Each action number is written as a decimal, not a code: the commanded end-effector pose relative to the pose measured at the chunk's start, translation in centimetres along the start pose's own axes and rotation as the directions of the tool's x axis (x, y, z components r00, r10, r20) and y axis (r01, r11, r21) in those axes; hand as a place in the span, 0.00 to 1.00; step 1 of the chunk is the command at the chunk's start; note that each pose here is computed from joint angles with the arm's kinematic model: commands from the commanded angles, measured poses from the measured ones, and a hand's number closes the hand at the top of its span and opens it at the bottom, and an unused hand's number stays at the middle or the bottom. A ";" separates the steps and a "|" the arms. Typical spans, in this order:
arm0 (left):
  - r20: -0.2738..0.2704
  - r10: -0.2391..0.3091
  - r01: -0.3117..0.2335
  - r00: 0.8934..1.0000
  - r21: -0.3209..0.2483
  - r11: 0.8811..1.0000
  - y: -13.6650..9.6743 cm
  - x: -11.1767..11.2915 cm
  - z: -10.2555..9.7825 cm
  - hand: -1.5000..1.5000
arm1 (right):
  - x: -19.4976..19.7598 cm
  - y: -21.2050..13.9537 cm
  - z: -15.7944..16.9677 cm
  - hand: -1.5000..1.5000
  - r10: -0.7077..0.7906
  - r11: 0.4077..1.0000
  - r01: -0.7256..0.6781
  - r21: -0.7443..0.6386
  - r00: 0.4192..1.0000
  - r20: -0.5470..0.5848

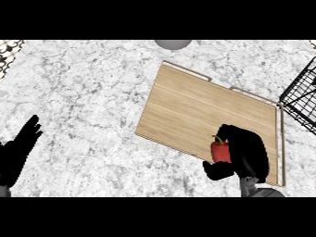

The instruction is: Pick the bell pepper from the tray and place it in the tiered basket

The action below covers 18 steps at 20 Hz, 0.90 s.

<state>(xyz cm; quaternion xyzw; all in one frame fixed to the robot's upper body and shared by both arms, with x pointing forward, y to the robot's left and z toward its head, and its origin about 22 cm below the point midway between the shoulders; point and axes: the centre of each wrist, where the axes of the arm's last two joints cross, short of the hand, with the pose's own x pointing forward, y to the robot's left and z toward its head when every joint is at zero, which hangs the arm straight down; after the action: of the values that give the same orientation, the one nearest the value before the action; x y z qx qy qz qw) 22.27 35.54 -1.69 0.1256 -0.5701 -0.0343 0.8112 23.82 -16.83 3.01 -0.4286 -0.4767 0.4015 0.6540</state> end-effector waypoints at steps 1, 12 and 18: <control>0.014 -0.019 0.019 1.000 -0.010 1.000 0.4 0.5 -0.1 0.50 | 1.1 -2.6 -2.9 1.00 -0.136 0.984 0.091 -0.156 0.943 -0.305; -0.002 -0.021 0.021 1.000 -0.061 0.998 -1.3 0.3 -0.6 0.50 | 11.4 -12.6 -8.1 1.00 -0.287 0.813 -0.088 -0.576 0.800 -0.527; 0.021 -0.025 0.026 0.999 -0.045 0.999 -2.0 1.9 -1.6 0.50 | 15.5 -16.7 -10.2 1.00 -0.363 0.747 -0.057 -0.663 0.800 -0.478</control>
<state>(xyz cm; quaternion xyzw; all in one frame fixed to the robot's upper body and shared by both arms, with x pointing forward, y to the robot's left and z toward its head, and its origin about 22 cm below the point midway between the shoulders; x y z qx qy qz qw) 24.06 34.38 -1.18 0.1124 -0.5732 -0.0584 0.8095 37.28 -11.13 18.15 -0.6777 -0.4234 0.1012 0.5926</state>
